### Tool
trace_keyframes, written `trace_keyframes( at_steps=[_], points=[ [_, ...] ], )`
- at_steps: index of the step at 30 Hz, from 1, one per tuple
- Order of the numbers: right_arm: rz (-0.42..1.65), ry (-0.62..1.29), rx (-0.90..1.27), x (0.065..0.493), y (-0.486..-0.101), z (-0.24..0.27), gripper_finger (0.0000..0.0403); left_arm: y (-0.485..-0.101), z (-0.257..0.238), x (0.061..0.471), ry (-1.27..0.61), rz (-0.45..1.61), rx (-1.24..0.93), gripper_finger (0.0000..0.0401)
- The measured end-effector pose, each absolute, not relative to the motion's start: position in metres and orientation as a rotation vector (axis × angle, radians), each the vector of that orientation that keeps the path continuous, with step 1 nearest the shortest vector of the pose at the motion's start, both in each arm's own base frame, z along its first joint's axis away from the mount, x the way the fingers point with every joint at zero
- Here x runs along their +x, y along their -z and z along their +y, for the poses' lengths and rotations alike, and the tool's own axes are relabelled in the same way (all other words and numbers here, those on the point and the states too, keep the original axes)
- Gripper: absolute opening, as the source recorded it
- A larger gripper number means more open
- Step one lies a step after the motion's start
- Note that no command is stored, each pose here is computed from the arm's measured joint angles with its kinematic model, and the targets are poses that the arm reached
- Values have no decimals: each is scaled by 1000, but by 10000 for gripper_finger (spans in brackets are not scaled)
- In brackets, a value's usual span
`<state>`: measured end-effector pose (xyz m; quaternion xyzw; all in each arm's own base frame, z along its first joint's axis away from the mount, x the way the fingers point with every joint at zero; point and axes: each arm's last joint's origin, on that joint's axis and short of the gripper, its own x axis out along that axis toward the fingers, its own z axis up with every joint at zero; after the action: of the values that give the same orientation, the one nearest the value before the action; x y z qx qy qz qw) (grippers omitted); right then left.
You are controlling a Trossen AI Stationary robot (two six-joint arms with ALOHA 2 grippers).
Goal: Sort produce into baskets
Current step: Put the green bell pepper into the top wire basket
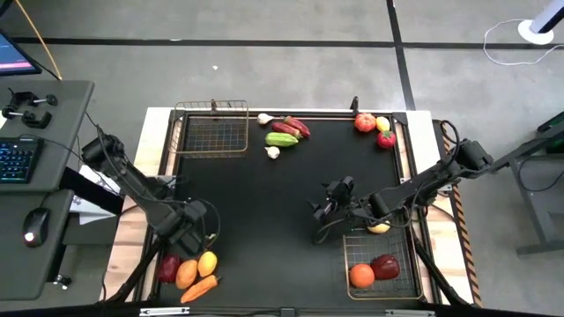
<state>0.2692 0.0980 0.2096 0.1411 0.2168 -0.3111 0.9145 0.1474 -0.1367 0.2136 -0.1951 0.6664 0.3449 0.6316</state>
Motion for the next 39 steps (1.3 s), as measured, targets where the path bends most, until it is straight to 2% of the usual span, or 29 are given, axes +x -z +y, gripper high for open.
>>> trace_keyframes(
  at_steps=[2,7,13,16,21,33,39],
  points=[
    [451,641,287,269,-209,98,367,-211,-137,147,-863,1500,-530,383],
    [453,641,286,269,-209,98,367,-209,-148,146,-739,1540,-550,383],
    [449,646,303,269,-209,98,367,-221,-139,121,-1058,1360,-566,383],
    [465,643,298,268,-208,98,367,-231,-138,102,-1155,1263,-654,383],
    [479,643,292,267,-207,97,367,-240,-144,86,-1093,1133,-837,383],
    [472,649,313,267,-207,97,367,-209,-136,79,-1113,1213,-831,383],
    [472,649,313,267,-207,97,367,-206,-133,81,-1083,1201,-839,383]
  ],
)
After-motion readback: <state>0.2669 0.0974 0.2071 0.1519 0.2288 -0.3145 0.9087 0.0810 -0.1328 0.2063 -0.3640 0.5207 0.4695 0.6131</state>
